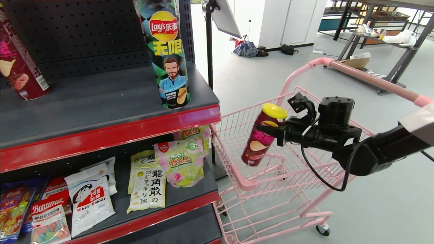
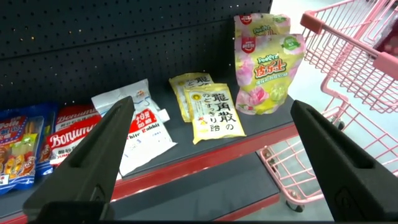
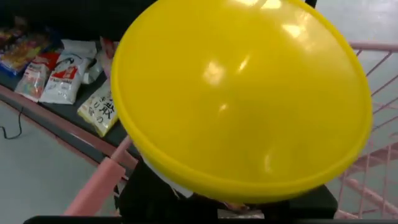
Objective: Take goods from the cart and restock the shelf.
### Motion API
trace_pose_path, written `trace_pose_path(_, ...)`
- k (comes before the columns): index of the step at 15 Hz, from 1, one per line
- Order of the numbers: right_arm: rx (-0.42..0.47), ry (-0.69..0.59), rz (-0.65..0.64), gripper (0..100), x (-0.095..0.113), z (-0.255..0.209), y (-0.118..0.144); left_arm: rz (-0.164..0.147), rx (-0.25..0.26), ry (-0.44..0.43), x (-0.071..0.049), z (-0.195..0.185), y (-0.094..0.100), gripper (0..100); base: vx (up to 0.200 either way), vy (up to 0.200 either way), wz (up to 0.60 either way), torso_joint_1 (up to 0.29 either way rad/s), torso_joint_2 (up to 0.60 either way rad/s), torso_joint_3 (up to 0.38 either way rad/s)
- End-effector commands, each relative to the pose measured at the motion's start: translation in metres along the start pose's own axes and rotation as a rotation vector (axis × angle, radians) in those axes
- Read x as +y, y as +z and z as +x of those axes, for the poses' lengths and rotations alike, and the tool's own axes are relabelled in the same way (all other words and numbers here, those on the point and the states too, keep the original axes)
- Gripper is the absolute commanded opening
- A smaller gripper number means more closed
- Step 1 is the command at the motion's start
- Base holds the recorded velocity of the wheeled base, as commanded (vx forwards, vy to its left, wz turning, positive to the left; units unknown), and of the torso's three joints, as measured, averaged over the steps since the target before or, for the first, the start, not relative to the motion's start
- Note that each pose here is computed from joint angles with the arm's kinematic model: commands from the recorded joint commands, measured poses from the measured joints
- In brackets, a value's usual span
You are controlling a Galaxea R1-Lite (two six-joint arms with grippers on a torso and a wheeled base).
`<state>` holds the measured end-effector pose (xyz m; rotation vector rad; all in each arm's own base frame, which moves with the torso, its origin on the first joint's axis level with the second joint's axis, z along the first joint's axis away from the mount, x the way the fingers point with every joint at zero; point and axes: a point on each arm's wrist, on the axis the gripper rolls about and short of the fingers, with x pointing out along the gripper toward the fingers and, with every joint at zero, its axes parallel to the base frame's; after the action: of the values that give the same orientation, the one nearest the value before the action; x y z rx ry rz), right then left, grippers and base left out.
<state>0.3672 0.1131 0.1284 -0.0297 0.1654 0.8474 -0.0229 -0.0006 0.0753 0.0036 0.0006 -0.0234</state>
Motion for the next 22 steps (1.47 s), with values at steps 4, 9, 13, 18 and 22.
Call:
trace_pose_path(4, -0.212, -0.115, -0.124, 0, 0.059, -0.11, 0.142, -0.001, 0.001, 0.0, 0.0, 0.0, 0.0, 100, 0.0, 0.0, 0.0, 0.0, 0.0, 0.0)
trace_pose_path(9, -0.096, -0.48, -0.034, 0, 0.125, -0.244, 0.1, -0.002, 0.002, 0.0, 0.0, 0.0, 0.0, 100, 0.0, 0.0, 0.0, 0.0, 0.0, 0.0)
trace_pose_path(13, -0.051, -0.807, 0.018, 0, 0.146, -0.289, 0.055, -0.002, 0.002, 0.0, 0.0, 0.0, 0.0, 100, 0.0, 0.0, 0.0, 0.0, 0.0, 0.0)
trace_pose_path(18, 0.035, -0.886, 0.03, 0, 0.148, -0.292, 0.024, -0.002, 0.002, 0.0, 0.0, 0.0, 0.0, 100, 0.0, 0.0, 0.0, 0.0, 0.0, 0.0)
trace_pose_path(22, 0.058, -0.883, 0.01, 0, 0.149, -0.293, 0.018, -0.002, 0.002, 0.0, 0.0, 0.0, 0.0, 100, 0.0, 0.0, 0.0, 0.0, 0.0, 0.0)
